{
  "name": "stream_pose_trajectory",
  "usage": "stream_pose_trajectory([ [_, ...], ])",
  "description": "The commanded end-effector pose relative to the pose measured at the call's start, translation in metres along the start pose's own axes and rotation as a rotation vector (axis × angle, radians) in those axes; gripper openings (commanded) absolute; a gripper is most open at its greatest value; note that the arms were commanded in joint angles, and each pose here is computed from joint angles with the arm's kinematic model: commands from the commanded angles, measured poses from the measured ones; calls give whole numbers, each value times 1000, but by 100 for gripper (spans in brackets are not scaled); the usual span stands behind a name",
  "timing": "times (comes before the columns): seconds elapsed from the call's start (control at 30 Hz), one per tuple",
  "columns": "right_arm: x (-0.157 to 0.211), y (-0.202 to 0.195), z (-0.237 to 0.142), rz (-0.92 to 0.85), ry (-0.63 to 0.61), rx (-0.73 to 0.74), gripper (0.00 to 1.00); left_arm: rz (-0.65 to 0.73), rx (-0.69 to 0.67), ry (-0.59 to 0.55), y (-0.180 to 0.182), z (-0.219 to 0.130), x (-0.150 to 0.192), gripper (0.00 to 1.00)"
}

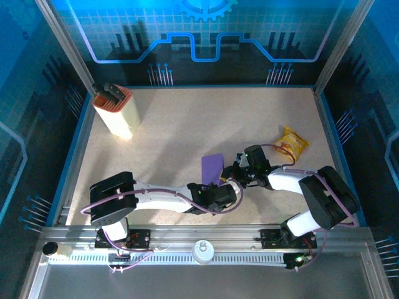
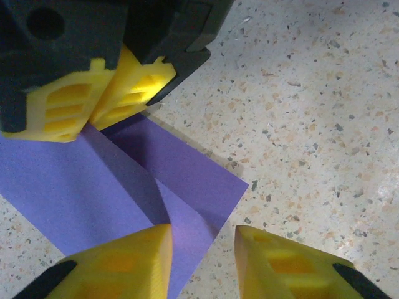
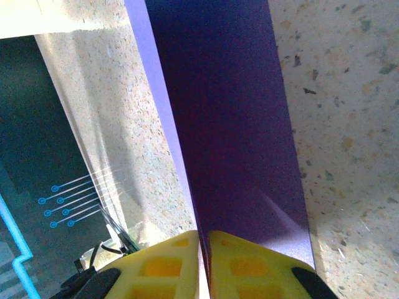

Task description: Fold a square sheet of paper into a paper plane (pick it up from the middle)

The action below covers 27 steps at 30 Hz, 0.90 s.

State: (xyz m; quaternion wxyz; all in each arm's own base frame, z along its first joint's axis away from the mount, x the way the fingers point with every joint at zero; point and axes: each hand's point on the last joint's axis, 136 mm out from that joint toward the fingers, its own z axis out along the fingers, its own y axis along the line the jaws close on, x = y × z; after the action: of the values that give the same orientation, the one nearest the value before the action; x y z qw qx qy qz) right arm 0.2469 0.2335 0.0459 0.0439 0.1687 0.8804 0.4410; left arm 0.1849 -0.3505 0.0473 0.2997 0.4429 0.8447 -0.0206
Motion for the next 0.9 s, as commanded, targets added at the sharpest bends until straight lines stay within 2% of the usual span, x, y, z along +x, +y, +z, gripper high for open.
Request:
stream_pose_trajectory([
  [0.0, -4, 12, -2, -29, -14, -16, 14, 34, -20, 23, 2, 1, 8, 30],
  [0.1, -5, 12, -3, -31, -15, -16, 14, 33, -21, 22, 2, 2, 8, 29],
  [0.17, -4, 12, -3, -29, -14, -13, 14, 32, -20, 24, 2, 2, 8, 24],
  [0.23, -4, 11, -3, -28, -11, -12, 14, 35, -20, 22, 2, 1, 8, 22],
  [0.27, -4, 11, -3, -29, -12, -13, 14, 34, -20, 22, 2, 2, 7, 17],
  [0.4, -4, 12, -4, -30, -17, -16, 16, 27, -17, 15, 1, 1, 6, 8],
  [0.57, -6, 5, -16, -50, -59, 46, 28, -16, -7, 8, 3, -1, 1, 0],
  [0.67, -8, -11, -34, -49, -108, 130, 36, -85, 44, 11, 6, -4, -6, 0],
  [0.87, -13, -40, -75, -13, -218, 204, 44, -287, 266, -8, 5, -12, -22, 0],
])
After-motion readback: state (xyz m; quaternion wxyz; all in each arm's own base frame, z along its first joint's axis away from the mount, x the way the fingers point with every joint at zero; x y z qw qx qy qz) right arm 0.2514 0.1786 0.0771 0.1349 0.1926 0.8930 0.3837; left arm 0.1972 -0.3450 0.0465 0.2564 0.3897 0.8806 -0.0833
